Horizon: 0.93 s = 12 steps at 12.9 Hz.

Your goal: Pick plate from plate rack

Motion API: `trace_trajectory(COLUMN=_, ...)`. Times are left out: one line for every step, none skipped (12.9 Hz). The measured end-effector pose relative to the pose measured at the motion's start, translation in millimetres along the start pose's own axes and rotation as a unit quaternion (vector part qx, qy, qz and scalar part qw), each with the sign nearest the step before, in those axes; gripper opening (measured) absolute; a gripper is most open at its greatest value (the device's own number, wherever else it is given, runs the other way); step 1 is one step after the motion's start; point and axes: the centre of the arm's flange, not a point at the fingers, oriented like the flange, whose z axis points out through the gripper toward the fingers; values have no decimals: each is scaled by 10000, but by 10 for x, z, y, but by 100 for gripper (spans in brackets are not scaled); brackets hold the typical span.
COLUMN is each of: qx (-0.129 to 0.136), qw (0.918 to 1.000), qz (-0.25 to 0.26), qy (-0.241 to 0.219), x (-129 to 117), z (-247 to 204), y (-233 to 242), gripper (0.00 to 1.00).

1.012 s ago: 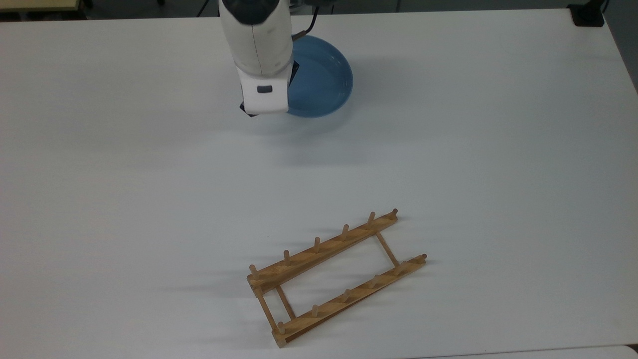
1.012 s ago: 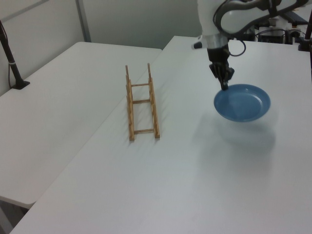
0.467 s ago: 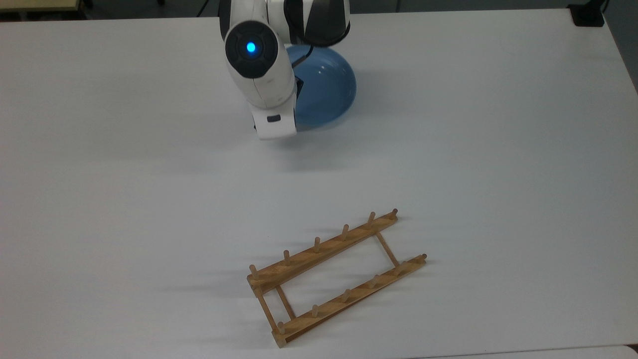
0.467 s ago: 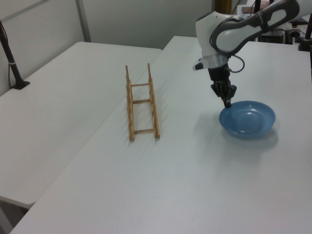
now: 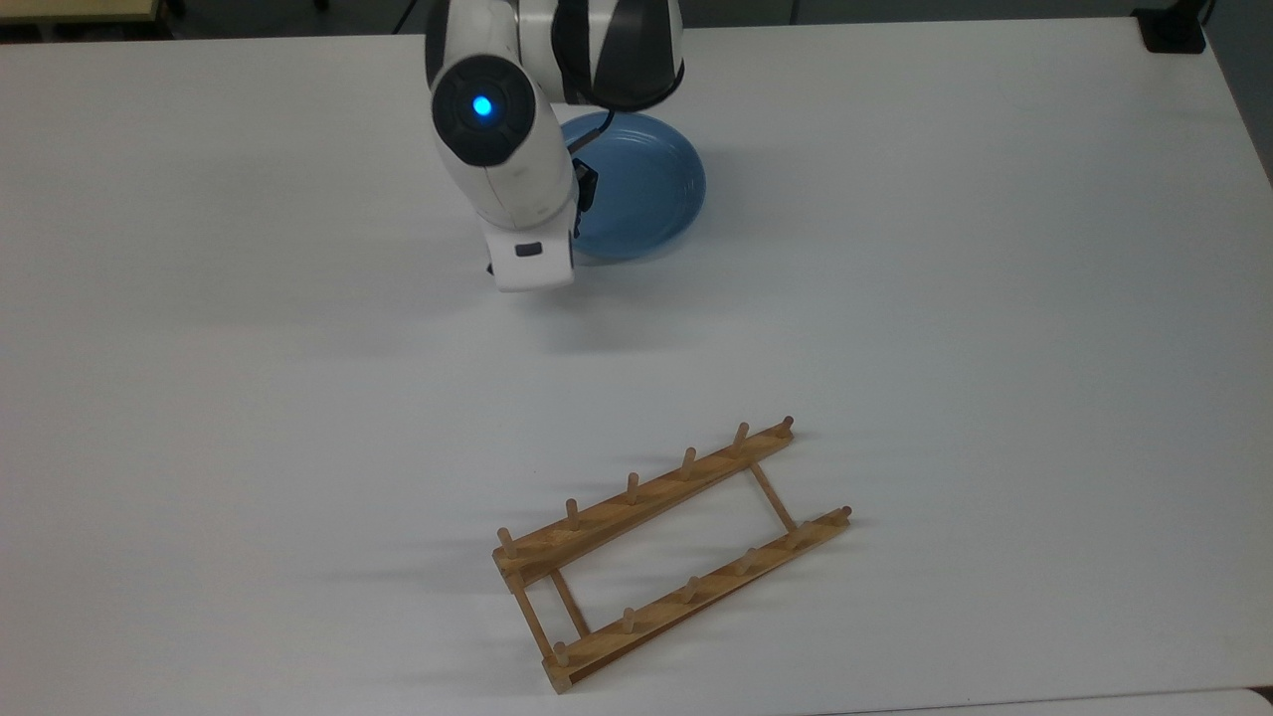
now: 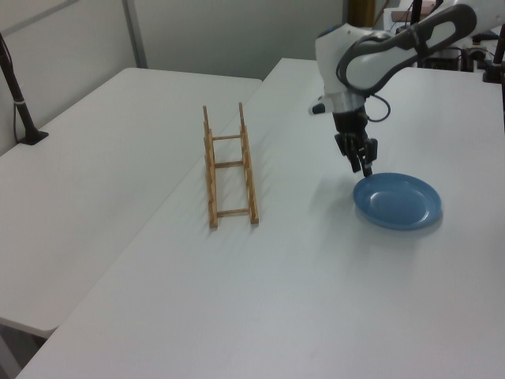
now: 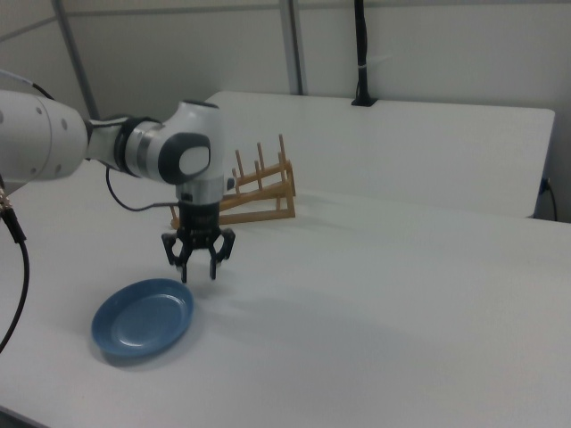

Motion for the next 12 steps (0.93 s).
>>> trace_trajectory(qx=-107, qw=9997, qz=197, qy=102, x=-22, z=-249, y=-8, gripper=67)
trace_trajectory(qx=-174, qw=9988, qz=435, qy=170, x=-38, z=-455, y=-42, gripper=78)
trace_trajectory(qx=-284, qw=9953, qz=874, qy=298, x=-75, z=-807, y=-127, gripper=91)
trace_trajectory(qx=-361, qw=9918, qz=1167, qy=375, x=-115, z=-1035, y=-195, gripper=99)
trace_trajectory(qx=-433, qw=9868, qz=1492, qy=450, x=-167, z=-1250, y=-269, gripper=100)
trace_trajectory(qx=-501, qw=9802, qz=1839, qy=529, x=-231, z=-1443, y=-344, gripper=100)
trace_trajectory(qx=-601, qw=9669, qz=2387, qy=667, x=-356, z=-1704, y=-450, gripper=100)
trace_trajectory(qx=-670, qw=9553, qz=2778, qy=759, x=-447, z=-1855, y=-510, gripper=100)
trace_trajectory(qx=-759, qw=9354, qz=3334, qy=906, x=-583, z=-2070, y=-615, gripper=100)
trace_trajectory(qx=-827, qw=9193, qz=3724, qy=969, x=-691, z=-2229, y=-731, gripper=100)
trace_trajectory(qx=-857, qw=9095, qz=3960, qy=936, x=-772, z=-2318, y=-829, gripper=100)
trace_trajectory(qx=-859, qw=9035, qz=4103, qy=898, x=-823, z=-2357, y=-883, gripper=100)
